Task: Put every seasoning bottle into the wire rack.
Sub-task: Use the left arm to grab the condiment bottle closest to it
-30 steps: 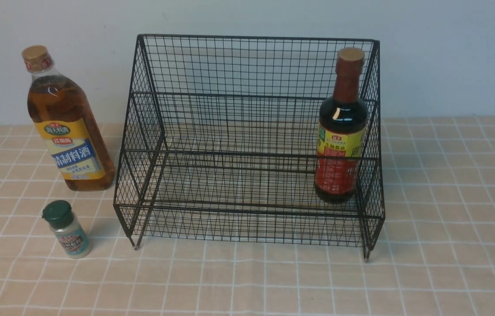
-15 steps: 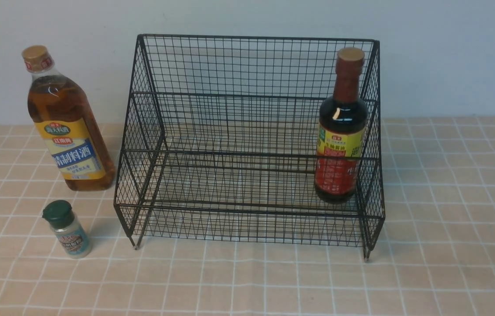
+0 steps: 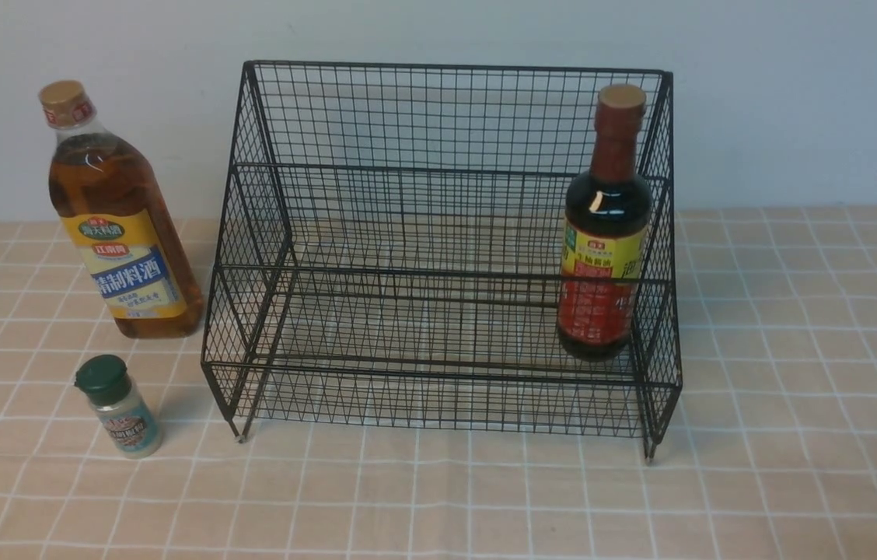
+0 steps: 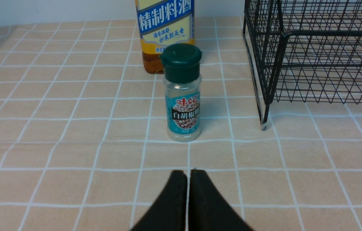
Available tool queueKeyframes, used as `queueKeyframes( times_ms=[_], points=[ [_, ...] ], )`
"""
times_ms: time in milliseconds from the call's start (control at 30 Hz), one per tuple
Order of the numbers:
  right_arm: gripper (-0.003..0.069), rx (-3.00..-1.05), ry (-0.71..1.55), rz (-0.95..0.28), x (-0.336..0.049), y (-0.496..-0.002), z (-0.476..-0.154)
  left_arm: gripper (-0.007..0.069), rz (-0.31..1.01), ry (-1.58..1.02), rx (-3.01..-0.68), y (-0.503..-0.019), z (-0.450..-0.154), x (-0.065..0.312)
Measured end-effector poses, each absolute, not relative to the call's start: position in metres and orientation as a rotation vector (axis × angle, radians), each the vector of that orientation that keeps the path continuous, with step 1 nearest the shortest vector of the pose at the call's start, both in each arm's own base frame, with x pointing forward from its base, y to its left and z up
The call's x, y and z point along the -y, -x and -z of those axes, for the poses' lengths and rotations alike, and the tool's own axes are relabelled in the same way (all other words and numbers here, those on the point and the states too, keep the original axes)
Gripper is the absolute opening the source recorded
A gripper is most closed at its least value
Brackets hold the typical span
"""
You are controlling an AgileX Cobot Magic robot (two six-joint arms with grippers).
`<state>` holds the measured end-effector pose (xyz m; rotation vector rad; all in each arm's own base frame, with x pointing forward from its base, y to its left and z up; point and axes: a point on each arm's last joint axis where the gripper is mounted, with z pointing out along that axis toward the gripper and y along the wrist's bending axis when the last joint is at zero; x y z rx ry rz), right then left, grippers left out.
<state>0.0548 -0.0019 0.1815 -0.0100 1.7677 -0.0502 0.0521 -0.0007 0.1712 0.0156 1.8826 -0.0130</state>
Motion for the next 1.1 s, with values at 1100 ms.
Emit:
queueKeyframes(
  times_ms=[1100],
  points=[
    [-0.0013, -1.768, 0.011, 0.051, 0.0019, -0.0548, -0.1815, -0.0007, 0.04, 0.013, -1.818, -0.054, -0.1754, 0.0011]
  ],
)
